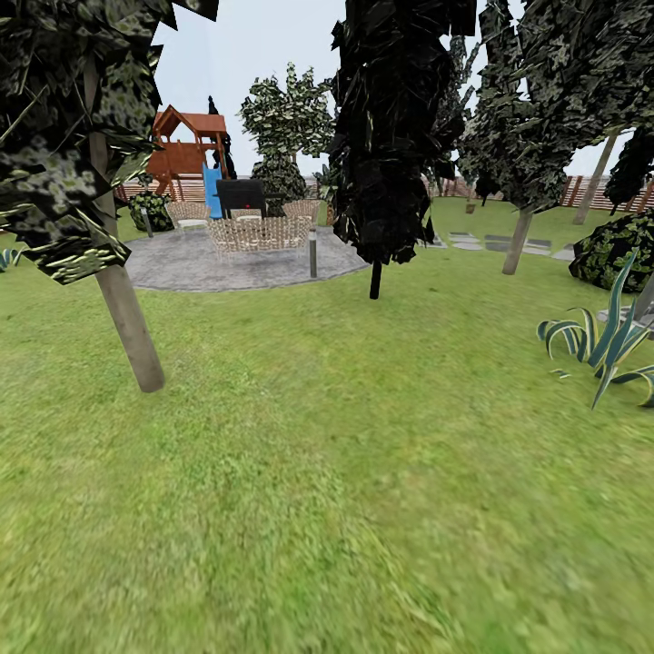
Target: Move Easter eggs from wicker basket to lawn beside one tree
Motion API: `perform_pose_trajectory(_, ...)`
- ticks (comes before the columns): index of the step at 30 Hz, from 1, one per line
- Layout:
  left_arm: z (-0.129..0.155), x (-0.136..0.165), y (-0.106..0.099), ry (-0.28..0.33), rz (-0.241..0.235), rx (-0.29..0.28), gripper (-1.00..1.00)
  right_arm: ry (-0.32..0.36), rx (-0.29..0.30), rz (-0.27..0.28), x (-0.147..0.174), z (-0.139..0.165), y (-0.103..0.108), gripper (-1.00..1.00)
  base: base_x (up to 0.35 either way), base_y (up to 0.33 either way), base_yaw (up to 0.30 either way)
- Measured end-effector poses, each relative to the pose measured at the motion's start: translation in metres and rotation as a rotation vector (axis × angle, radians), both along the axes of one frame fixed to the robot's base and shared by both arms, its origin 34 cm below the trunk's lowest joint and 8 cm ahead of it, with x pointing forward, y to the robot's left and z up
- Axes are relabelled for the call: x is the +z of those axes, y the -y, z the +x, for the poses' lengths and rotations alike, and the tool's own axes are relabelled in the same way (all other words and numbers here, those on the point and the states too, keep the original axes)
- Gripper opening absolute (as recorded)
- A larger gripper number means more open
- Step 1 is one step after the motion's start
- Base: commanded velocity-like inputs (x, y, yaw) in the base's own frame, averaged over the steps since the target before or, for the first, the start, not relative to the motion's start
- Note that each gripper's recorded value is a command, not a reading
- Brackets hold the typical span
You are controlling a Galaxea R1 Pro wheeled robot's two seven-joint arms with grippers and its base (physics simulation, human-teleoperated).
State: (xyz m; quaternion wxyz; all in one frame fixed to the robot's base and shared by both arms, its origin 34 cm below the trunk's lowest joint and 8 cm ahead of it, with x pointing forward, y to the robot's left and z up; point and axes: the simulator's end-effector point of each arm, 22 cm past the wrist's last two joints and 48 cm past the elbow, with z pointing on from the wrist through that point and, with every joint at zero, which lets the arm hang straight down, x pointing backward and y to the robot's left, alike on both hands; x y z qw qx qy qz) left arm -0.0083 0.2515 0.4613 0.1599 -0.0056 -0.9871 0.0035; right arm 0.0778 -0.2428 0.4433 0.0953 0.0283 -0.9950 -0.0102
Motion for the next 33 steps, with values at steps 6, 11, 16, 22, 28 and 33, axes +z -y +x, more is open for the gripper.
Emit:
perform_pose_trajectory(6, 0.0021, -0.0006, 0.0025, 0.004, 0.068, 0.251, 1.00, 0.000, 0.001, 0.000, 0.0000, 0.0002, 0.0001, 1.00, 0.000, 0.000, 0.000)
perform_pose_trajectory(11, 0.0022, -0.0006, 0.0038, 0.004, 0.075, 0.277, 1.00, 0.000, 0.001, 0.001, 0.0000, 0.0001, -0.0007, 1.00, 0.000, 0.000, 0.000)
perform_pose_trajectory(16, 0.0016, -0.0004, 0.0048, 0.002, 0.072, 0.275, 1.00, 0.000, 0.001, 0.002, 0.0000, 0.0000, -0.0011, 1.00, 0.000, 0.000, 0.000)
perform_pose_trajectory(22, -0.0001, 0.0001, 0.0049, -0.005, 0.070, 0.272, 1.00, 0.001, 0.001, 0.002, 0.0000, 0.0004, -0.0012, 1.00, 0.174, 0.000, 0.000)
perform_pose_trajectory(28, 0.0010, -0.0003, 0.0021, -0.001, 0.075, 0.271, 1.00, 0.001, 0.000, 0.002, 0.0001, 0.0000, -0.0012, 1.00, 0.325, 0.000, 0.000)
perform_pose_trajectory(33, 0.0013, -0.0003, 0.0018, 0.000, 0.076, 0.273, 1.00, 0.000, 0.000, 0.002, 0.0001, -0.0003, -0.0012, 1.00, 0.332, -0.029, 0.000)
